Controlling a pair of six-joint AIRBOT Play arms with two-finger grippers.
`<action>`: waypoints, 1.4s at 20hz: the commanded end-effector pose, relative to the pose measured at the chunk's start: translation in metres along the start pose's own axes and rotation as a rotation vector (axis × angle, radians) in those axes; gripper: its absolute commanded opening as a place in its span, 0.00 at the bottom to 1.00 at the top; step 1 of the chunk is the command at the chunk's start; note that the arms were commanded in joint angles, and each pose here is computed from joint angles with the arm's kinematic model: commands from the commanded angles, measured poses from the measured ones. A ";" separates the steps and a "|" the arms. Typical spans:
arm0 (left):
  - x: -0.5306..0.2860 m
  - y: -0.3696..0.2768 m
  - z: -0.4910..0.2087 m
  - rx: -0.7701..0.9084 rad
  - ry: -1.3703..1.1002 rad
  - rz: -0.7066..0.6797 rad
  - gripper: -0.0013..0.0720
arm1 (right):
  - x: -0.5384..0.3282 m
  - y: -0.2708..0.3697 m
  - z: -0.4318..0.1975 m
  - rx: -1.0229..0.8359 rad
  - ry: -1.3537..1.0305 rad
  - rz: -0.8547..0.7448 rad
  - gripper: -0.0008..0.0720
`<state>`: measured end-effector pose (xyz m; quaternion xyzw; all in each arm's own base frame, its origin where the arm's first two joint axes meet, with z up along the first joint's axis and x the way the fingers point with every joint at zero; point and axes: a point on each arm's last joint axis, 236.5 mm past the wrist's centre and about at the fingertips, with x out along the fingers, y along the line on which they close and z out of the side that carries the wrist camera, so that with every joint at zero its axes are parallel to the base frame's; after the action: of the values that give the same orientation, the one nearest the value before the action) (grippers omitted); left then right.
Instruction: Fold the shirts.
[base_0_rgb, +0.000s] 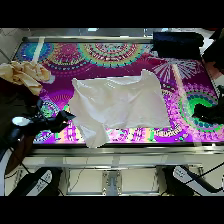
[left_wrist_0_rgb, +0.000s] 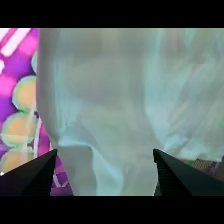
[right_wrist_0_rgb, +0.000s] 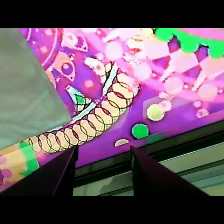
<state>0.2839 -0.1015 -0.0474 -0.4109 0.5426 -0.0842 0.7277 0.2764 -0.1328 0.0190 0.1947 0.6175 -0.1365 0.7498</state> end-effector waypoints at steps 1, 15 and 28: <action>0.028 -0.002 -0.034 -0.033 0.072 0.024 0.87 | 0.003 0.006 0.008 -0.018 -0.032 0.044 0.55; 0.059 0.020 -0.018 -0.164 -0.006 0.108 0.21 | 0.003 0.006 0.012 -0.026 -0.048 0.042 0.55; 0.054 0.011 -0.009 -0.043 -0.036 0.091 0.03 | 0.105 0.076 -0.135 0.012 0.337 0.417 0.55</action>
<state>0.2936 -0.1293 -0.0975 -0.4131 0.5525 -0.0224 0.7236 0.2191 -0.0501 -0.0768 0.2617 0.6929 -0.0064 0.6718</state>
